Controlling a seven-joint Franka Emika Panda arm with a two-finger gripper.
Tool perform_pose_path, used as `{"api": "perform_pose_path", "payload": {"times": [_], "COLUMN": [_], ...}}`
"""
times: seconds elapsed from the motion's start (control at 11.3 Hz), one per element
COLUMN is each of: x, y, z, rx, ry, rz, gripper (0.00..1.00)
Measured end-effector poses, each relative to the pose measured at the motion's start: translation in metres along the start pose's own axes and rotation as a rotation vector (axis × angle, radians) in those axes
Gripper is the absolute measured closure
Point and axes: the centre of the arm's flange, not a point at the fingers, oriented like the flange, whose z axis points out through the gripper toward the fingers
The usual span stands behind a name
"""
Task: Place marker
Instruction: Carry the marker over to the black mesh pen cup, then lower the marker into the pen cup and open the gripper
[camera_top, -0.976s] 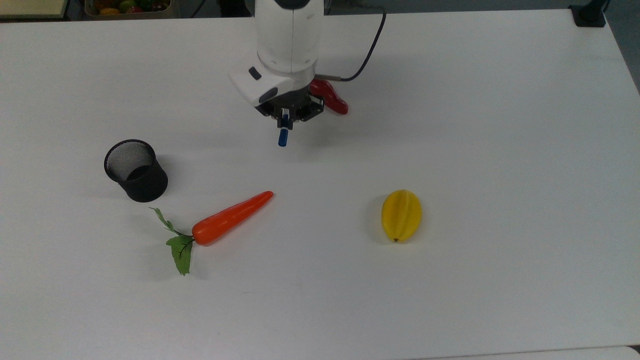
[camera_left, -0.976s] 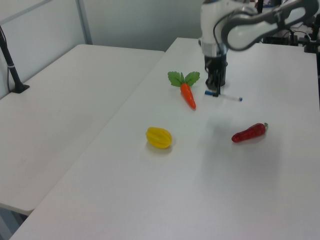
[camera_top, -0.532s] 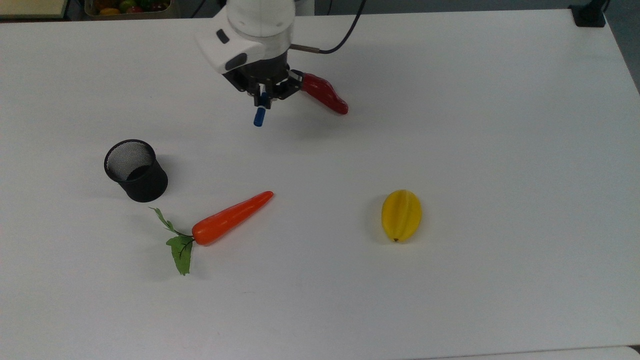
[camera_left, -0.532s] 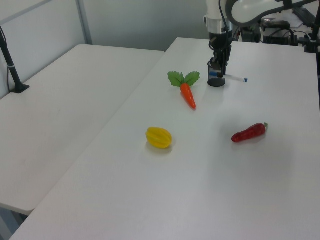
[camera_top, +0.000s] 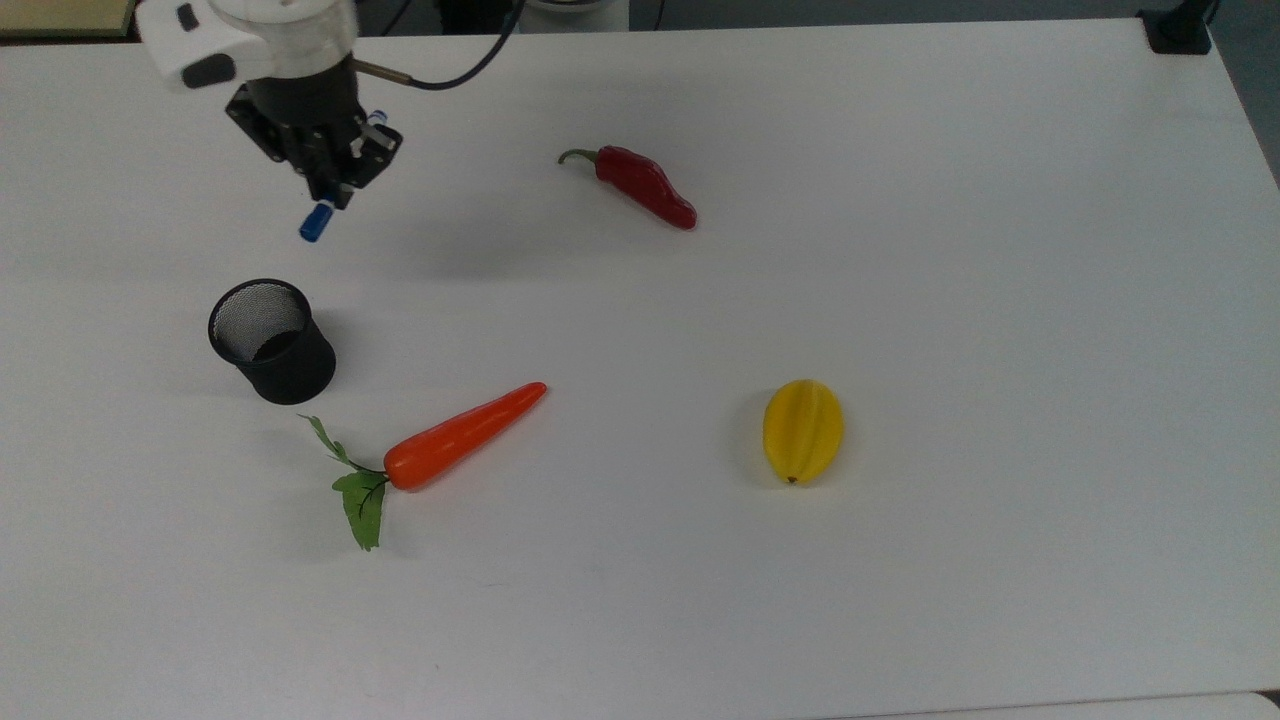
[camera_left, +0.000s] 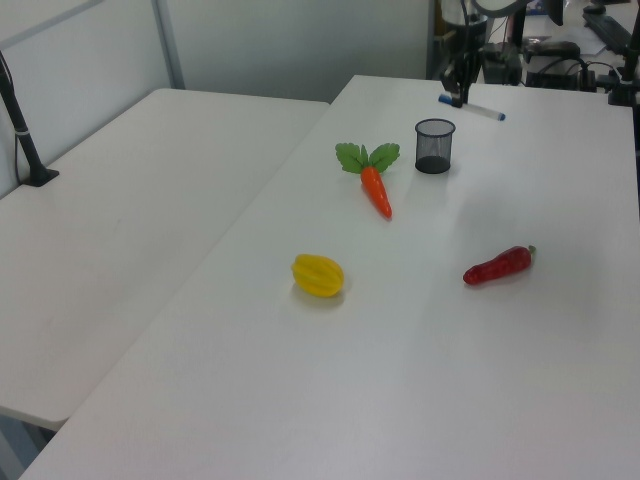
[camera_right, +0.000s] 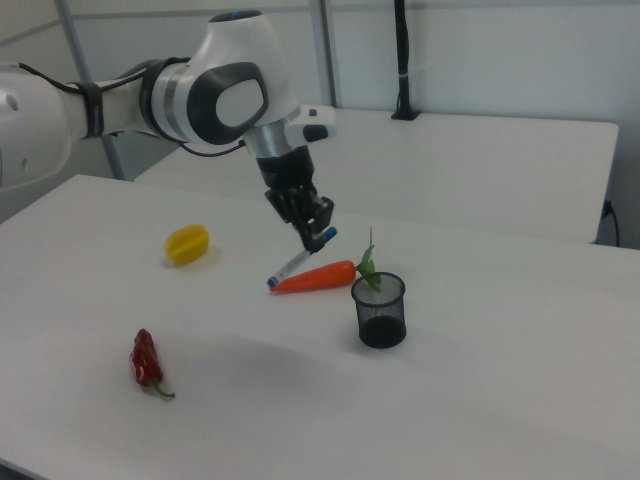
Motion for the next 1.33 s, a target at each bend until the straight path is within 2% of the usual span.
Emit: {"api": "perform_pose_path", "payload": {"times": [0.44,0.8,0.98,1.33], "x": [0.037,0.056,0.056,0.055], "y": [0.051,0.057,0.052,0.044], "z": [-0.006,0.041,0.065,0.1], "rx": [-0.006,-0.024,-0.022,-0.022], "ry": [0.318,0.462,0.486,0.444], "rz": [0.065,0.054,0.043,0.03], "gripper": [0.83,0.83,0.83,0.83]}}
